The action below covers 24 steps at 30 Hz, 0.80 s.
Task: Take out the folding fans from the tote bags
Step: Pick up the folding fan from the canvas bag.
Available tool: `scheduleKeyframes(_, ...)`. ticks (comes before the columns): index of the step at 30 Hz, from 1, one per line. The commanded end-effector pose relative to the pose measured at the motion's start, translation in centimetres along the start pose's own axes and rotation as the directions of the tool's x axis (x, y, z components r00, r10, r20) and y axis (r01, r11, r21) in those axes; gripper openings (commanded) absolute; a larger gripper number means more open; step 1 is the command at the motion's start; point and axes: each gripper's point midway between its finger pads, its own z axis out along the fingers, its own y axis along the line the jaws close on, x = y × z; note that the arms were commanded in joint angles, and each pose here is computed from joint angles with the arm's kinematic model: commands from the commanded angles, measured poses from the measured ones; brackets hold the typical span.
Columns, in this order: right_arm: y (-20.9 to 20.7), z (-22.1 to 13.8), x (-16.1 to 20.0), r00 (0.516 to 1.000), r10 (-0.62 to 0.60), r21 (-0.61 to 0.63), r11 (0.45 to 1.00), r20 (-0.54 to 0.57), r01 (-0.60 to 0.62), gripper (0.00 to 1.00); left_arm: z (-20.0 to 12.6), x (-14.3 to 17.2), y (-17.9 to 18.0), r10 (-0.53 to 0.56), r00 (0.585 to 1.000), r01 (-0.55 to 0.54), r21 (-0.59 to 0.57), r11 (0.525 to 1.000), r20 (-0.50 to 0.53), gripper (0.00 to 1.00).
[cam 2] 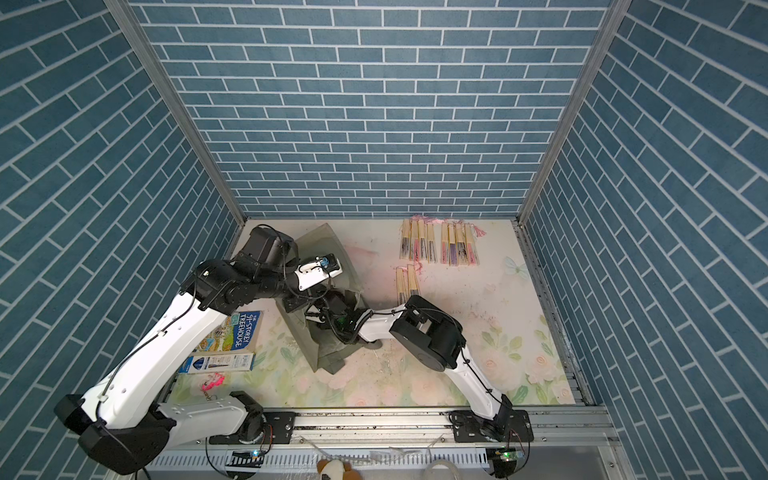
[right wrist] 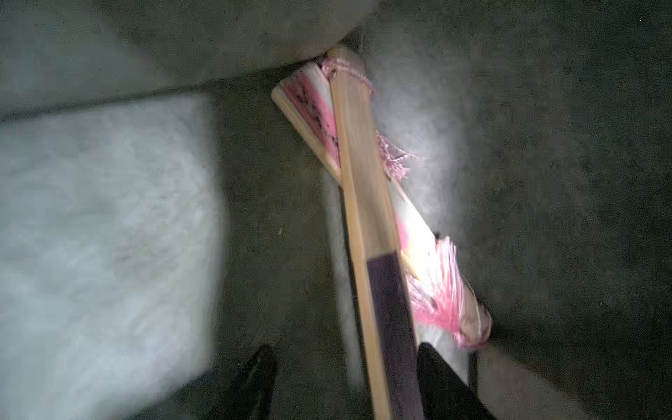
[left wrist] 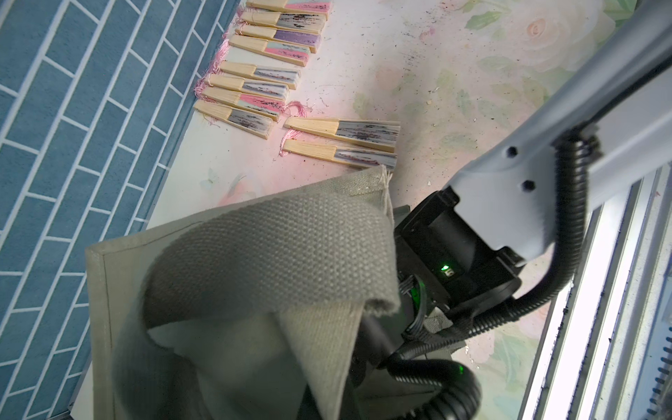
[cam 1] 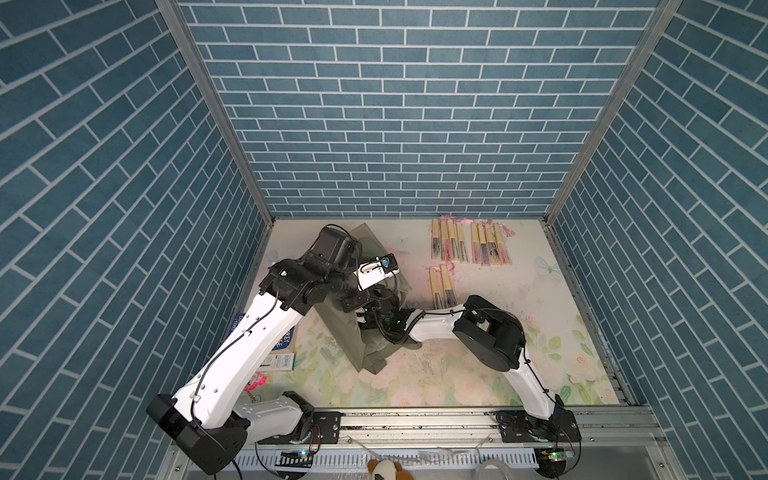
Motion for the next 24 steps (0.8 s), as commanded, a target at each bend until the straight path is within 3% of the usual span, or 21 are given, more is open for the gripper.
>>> scheduleKeyframes(1,1.5,1.6,3.0,0.979,-0.116,-0.035,0.993,-0.168,0.112,0.62,-0.8,-3.0,-2.7,0.051,0.987,-0.072,0.14,0.987,0.149,0.0)
scheduleKeyframes(8,0.1,5.0,4.9,0.925,-0.144,0.031,0.986,-0.351,0.165,0.55,-1.9,-3.7,-3.7,0.038,0.979,-0.074,0.178,0.981,0.198,0.0)
scheduleKeyframes(18,-1.3,4.2,6.5,0.903,-0.014,0.08,0.995,-0.43,0.054,0.09,-1.4,-3.2,-2.3,-0.001,0.985,-0.017,0.101,0.995,0.17,0.0)
scheduleKeyframes(21,-1.4,3.4,6.1,0.912,0.046,0.082,0.997,-0.407,-0.014,0.0,-1.2,-2.9,-1.4,-0.008,0.986,0.0,0.044,0.999,0.168,0.0)
scheduleKeyframes(24,-1.8,2.0,5.4,0.919,0.122,0.082,0.992,-0.375,-0.098,0.0,-0.7,-2.3,-0.4,-0.02,0.988,0.023,-0.024,0.999,0.153,0.0)
